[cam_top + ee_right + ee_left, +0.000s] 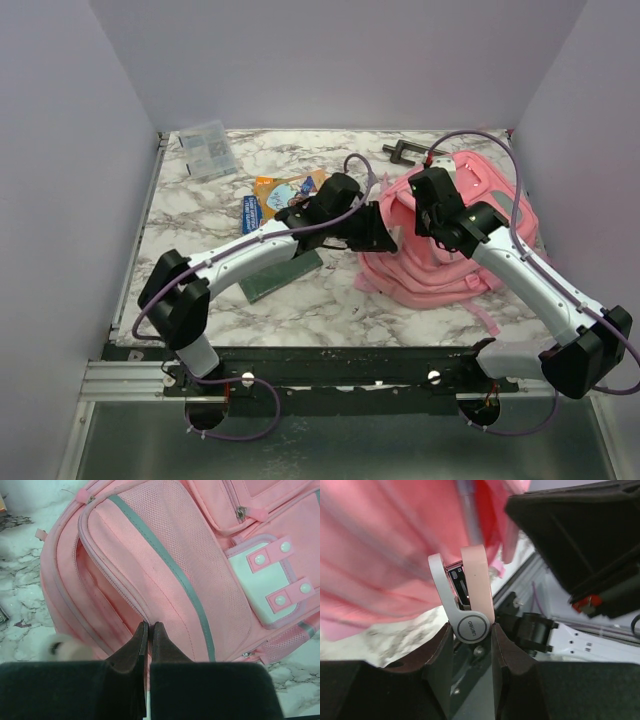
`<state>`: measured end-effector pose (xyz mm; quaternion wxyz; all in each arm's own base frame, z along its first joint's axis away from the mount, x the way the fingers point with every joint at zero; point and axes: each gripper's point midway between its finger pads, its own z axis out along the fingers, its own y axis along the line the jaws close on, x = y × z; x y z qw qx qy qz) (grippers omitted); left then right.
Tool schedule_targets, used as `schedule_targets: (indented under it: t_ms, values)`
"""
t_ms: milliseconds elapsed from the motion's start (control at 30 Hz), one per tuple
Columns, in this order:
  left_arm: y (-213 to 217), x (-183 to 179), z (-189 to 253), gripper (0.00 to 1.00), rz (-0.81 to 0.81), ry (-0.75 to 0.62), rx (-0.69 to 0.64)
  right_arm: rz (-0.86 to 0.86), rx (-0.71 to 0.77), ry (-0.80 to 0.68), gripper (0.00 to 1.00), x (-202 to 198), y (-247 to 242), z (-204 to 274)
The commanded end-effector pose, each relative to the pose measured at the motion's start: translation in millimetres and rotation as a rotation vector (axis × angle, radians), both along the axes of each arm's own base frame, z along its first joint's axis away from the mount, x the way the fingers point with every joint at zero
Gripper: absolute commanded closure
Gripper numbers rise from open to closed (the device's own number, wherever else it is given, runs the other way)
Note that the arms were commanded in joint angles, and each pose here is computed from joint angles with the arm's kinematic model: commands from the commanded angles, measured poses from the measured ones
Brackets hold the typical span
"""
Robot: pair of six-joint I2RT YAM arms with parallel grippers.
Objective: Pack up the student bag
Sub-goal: Place the stationery in the student bag, then zip the student bag at the center of the board.
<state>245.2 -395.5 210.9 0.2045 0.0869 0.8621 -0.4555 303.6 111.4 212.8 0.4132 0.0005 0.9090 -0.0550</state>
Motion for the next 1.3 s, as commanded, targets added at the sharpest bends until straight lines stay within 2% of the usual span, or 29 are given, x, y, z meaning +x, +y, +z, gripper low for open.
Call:
schedule_targets:
  t_ms: [0,133,300,433,600,667,800,900,1033,1200,1267]
  values:
    - [-49,-5,17,1.00,-0.079,0.089,-0.142,-0.004,0.113,-0.080,0.99,6,12,32]
    - [-72,9,11,1.00,-0.068,0.130,-0.151,0.000,0.124,-0.086,1.00,5,12,34]
    - [-80,31,-11,0.91,0.008,0.173,-0.116,0.003,0.123,-0.087,0.99,5,12,37]
    - [-77,36,-12,0.66,0.035,0.161,-0.108,0.003,0.117,-0.087,0.99,5,11,35]
    - [-64,35,-5,0.30,0.034,0.069,-0.090,0.006,0.094,-0.070,1.00,2,8,26]
    - [-58,34,-5,0.24,0.024,0.053,-0.085,0.005,0.088,-0.063,0.99,1,7,22]
    - [-44,31,-1,0.22,0.011,0.022,-0.082,0.019,0.104,-0.057,0.99,-1,10,20]
    - [-23,34,12,0.22,0.019,-0.063,-0.085,0.028,0.106,-0.041,0.99,-4,10,18]
    - [3,55,31,0.24,0.019,-0.168,-0.105,0.080,0.113,-0.001,0.99,-13,15,11]
    - [10,72,37,0.26,-0.018,-0.133,-0.149,0.190,0.181,0.120,0.99,-37,33,-23]
    - [8,77,38,0.26,-0.031,-0.129,-0.154,0.155,0.184,0.180,0.99,-46,30,-44]
